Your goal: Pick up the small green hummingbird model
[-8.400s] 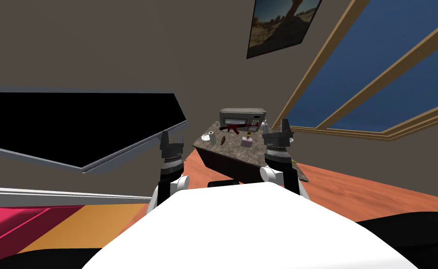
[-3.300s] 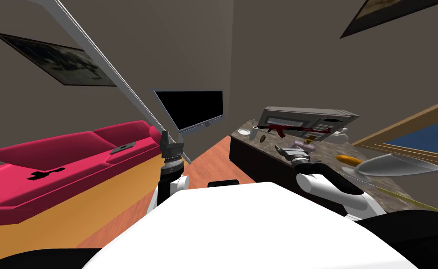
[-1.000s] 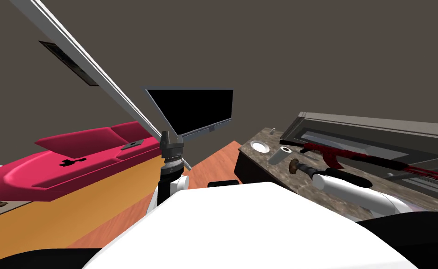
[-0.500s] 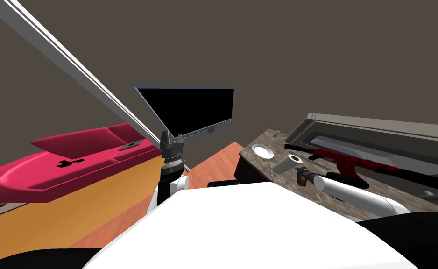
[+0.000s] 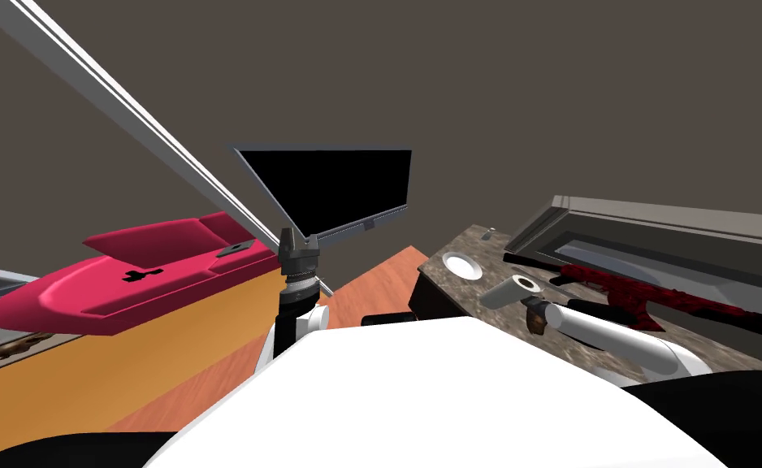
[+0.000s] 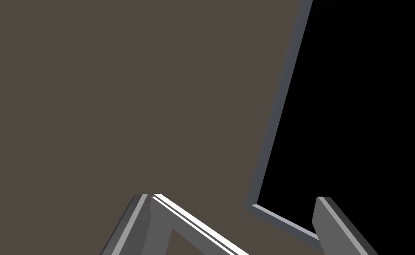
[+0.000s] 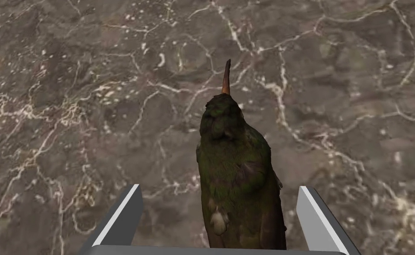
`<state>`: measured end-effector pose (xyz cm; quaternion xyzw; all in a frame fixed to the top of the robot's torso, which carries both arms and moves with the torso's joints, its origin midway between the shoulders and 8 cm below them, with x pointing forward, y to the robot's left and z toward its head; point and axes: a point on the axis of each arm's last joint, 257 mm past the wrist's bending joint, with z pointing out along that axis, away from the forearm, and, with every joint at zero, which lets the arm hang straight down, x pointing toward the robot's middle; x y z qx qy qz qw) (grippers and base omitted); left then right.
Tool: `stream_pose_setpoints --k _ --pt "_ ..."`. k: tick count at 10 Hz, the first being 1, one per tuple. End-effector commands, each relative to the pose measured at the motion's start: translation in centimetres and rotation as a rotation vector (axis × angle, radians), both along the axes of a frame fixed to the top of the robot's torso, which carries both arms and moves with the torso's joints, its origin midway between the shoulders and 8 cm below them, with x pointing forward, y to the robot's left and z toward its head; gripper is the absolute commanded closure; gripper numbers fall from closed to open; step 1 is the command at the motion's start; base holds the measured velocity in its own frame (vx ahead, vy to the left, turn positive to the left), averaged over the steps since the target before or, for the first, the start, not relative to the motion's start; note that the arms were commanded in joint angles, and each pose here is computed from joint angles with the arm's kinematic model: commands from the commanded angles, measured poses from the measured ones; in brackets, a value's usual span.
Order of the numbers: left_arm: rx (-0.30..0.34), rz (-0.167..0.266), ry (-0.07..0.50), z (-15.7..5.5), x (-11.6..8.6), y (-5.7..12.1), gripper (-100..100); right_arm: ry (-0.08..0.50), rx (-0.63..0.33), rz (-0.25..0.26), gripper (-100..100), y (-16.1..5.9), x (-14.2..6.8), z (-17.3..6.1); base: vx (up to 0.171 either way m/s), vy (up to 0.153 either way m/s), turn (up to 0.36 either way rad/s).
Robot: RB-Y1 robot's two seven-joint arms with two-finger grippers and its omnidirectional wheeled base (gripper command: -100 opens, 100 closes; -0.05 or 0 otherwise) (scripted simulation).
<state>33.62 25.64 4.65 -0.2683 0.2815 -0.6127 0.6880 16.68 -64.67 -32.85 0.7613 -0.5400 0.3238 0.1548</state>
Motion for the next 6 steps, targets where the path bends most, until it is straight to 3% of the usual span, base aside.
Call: stream_pose_setpoints --k 1,6 --pt "0.0 0.0 0.0 0.0 0.0 0.0 0 0.0 -0.001 -0.02 -100 -0.8 0.0 -0.3 -0.086 0.006 0.108" --pt "0.0 0.0 0.0 0.0 0.0 0.0 0 0.0 0.001 -0.076 -100 -3.0 0.1 -1.2 -0.073 0.009 0.113"
